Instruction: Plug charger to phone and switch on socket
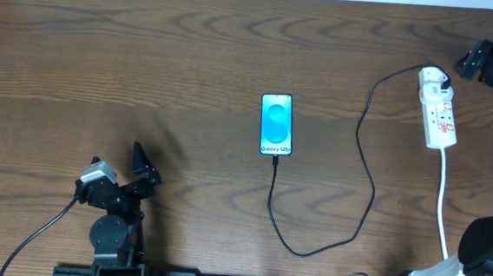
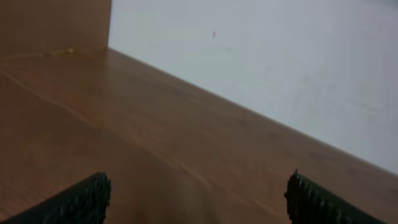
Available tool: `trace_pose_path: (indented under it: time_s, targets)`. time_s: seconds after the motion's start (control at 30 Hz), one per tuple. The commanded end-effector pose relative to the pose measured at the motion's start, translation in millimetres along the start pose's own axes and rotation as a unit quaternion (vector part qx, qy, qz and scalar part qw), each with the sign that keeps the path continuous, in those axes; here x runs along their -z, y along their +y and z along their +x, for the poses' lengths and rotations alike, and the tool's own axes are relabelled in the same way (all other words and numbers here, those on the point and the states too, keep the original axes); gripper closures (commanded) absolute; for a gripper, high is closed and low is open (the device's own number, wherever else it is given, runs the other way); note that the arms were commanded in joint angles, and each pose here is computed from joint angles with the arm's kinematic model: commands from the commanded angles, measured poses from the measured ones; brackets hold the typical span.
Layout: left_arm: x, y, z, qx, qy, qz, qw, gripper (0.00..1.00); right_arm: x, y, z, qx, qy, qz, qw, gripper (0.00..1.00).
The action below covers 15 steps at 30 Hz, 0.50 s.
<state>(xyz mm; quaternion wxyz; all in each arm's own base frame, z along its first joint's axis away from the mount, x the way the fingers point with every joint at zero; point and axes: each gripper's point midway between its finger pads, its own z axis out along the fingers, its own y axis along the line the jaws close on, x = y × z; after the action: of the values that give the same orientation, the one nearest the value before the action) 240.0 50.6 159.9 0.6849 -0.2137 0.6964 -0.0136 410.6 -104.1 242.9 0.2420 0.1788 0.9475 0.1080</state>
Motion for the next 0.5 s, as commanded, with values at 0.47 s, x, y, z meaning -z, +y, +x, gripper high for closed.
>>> trace_pose_path:
  time_s: [0.47]
  targets:
    - [3,-11,29,-0.092,0.061,0.051,0.993,0.1,3,2,0,-0.003,-0.004,-0.003,1.0,0.01]
